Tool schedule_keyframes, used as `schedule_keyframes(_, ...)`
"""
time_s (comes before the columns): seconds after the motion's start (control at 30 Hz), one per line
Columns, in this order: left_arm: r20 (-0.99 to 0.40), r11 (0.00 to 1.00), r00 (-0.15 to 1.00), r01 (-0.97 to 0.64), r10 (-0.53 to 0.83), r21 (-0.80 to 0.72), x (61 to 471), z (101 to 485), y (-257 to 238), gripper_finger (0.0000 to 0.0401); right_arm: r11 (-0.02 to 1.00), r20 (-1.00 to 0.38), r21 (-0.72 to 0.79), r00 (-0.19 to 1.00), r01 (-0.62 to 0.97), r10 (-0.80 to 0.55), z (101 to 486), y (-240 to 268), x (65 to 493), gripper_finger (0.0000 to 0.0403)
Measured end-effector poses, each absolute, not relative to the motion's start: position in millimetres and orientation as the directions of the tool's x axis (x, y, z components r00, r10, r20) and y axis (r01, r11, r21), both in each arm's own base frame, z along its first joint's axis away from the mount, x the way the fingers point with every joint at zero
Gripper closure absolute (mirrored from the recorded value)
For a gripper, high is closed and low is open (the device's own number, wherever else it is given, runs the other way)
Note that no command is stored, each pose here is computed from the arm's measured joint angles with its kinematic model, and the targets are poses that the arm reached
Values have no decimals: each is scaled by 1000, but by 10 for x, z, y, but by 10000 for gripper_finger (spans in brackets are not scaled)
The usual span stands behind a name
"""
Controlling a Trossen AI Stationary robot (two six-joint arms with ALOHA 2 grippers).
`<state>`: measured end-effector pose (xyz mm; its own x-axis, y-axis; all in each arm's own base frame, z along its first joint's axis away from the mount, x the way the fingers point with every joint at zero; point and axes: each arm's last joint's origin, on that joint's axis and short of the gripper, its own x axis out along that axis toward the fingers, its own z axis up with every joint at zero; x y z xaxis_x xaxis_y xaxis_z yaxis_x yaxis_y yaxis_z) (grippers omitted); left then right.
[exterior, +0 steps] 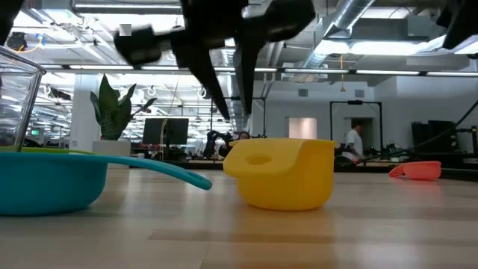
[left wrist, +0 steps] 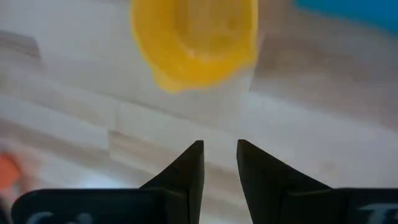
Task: Nest measuring cups in basket
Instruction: Stack the yellow measuring cup on top of the blue measuring cup in the transparent bin
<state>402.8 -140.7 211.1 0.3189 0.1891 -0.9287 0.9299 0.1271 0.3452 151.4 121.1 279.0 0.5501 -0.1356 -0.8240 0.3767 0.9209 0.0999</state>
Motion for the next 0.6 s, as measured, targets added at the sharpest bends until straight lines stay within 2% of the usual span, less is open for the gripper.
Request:
schedule_keyframes(0.1,-899,32,346,930,270,367,4016,2033,-1407,314,914,-834,88,530,397,-150,2713,1302,1537,377)
schedule_keyframes(0.17,-892,5,355,928,278,371,4022,2031,-1409,314,908,-842,82,516,412,-158,2663,1359,1545,377)
schedule_keyframes(0.47,-902,-115,398,917,169,383,4051,2045,-1525,314,882,-861,68,474,465,-183,2486,1566,1545,382)
schedule_keyframes(0.6,-899,-123,407,912,162,391,4046,2048,-1562,314,877,-865,65,465,476,-189,2440,1619,1538,381)
